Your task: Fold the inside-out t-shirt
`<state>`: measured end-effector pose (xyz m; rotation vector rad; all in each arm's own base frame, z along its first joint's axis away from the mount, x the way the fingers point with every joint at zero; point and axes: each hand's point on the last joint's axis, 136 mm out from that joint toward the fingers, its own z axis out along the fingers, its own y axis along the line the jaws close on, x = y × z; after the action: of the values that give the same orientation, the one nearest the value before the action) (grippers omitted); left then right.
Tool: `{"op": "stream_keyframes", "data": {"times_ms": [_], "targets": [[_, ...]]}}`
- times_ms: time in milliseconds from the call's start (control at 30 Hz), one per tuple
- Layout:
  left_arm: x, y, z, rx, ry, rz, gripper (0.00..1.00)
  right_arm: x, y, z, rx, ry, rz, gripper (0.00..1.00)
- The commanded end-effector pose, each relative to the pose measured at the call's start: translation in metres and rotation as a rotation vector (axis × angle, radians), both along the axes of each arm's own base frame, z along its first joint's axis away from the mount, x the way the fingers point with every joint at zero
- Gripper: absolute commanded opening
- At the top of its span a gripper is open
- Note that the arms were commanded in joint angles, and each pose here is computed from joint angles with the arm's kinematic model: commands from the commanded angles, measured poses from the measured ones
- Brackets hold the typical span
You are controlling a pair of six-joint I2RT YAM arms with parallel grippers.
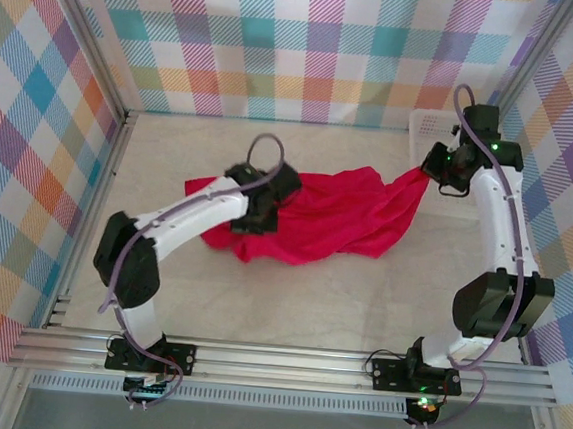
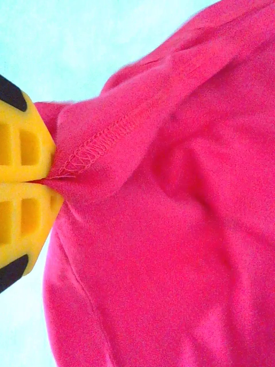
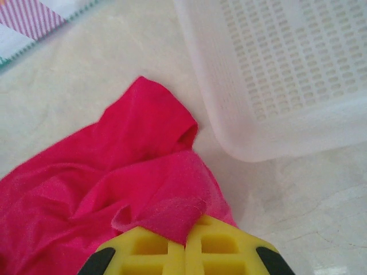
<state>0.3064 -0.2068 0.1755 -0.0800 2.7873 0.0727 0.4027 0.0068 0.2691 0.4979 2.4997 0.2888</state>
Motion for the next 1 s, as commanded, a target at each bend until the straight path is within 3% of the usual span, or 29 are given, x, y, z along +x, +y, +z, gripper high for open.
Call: {"op": "stream_keyframes", "data": {"times_ms": [0,133,233,333,400,467,667,833,967], "targets": [[0.013,0.050,0.099,0.011,-0.184,-0.009,0.00,-0.003,-0.004,0.025,-0.001,-0.031,-0.029,0.00],[0.033,0.096,0.186,-0.161,-0.368,0.063,0.00,-0.008,-0.001,0.065,0.015,-0.111,-0.028,0.00],[0.037,0.134,0.236,-0.275,-0.513,0.129,0.07,-0.017,-0.001,0.093,0.012,-0.163,-0.033,0.00],[0.029,0.165,0.268,-0.326,-0.616,0.181,0.09,-0.028,-0.003,0.119,-0.001,-0.217,-0.040,0.00],[0.023,0.182,0.283,-0.341,-0.657,0.217,0.04,-0.038,-0.003,0.135,0.001,-0.248,-0.041,0.00],[0.016,0.185,0.296,-0.382,-0.685,0.213,0.00,-0.049,0.004,0.151,0.034,-0.290,-0.022,0.00],[-0.010,0.153,0.334,-0.562,-0.744,0.052,0.00,-0.096,0.034,0.205,0.189,-0.445,0.065,0.00],[-0.035,0.135,0.362,-0.651,-0.801,-0.047,0.00,-0.131,0.044,0.256,0.234,-0.603,0.108,0.00],[-0.020,0.137,0.350,-0.644,-0.771,-0.026,0.00,-0.113,0.042,0.262,0.217,-0.615,0.113,0.00]]}}
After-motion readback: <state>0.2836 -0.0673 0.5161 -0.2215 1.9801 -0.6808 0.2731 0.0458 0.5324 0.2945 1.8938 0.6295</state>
